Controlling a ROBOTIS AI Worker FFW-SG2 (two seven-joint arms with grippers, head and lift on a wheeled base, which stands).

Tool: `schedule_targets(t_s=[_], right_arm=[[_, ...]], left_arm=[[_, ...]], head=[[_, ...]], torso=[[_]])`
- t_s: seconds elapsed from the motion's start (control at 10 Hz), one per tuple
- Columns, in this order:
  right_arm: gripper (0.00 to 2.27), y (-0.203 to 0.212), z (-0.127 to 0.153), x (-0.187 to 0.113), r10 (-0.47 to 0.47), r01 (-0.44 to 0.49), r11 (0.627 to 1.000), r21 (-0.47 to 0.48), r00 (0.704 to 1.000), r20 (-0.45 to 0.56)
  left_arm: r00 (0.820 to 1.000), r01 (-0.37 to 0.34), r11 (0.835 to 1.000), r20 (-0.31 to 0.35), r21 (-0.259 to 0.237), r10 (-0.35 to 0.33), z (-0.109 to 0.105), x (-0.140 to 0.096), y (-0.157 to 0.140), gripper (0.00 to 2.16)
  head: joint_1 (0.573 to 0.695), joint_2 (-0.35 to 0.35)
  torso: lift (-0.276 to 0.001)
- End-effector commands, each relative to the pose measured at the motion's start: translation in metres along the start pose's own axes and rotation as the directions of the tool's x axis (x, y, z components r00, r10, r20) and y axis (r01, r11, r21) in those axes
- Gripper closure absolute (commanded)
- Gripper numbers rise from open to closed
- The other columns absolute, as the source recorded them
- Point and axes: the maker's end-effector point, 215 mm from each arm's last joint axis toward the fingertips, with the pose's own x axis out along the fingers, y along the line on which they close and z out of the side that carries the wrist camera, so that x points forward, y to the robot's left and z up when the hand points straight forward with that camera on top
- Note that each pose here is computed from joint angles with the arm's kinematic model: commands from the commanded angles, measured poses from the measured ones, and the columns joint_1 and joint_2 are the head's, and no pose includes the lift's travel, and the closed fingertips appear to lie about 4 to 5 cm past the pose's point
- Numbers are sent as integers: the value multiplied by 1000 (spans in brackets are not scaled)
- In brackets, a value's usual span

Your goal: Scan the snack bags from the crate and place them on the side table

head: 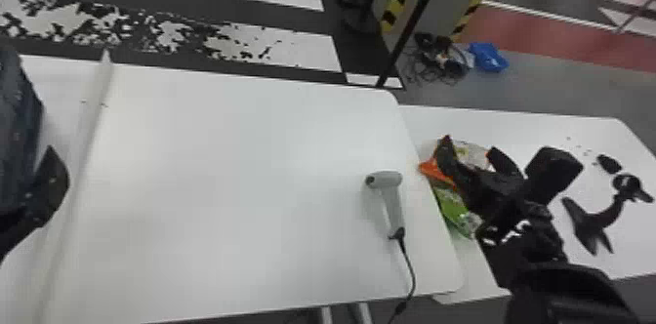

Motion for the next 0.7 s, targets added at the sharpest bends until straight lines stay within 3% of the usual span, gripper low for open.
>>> schedule_targets(t_s=[0.0,0.3,0.6], right_arm=[[56,71,-2,-9,84,-82,996,-42,996,37],[53,173,-14,-39,192,-185,980,-71,976,107],[53,227,-32,-69,248,-244,969,-47,958,143]], left_arm=[[1000,2,1000,1,0,-2,1,1,-2,90],[1000,2,1000,-6,3,-2,-2,0,-2,90],[1000,3,1000,-18,-1,-3,-9,-1,-5,90]], head=[[695,-268],[695,-100],[695,7]], torso=[[-81],[-81],[-81]])
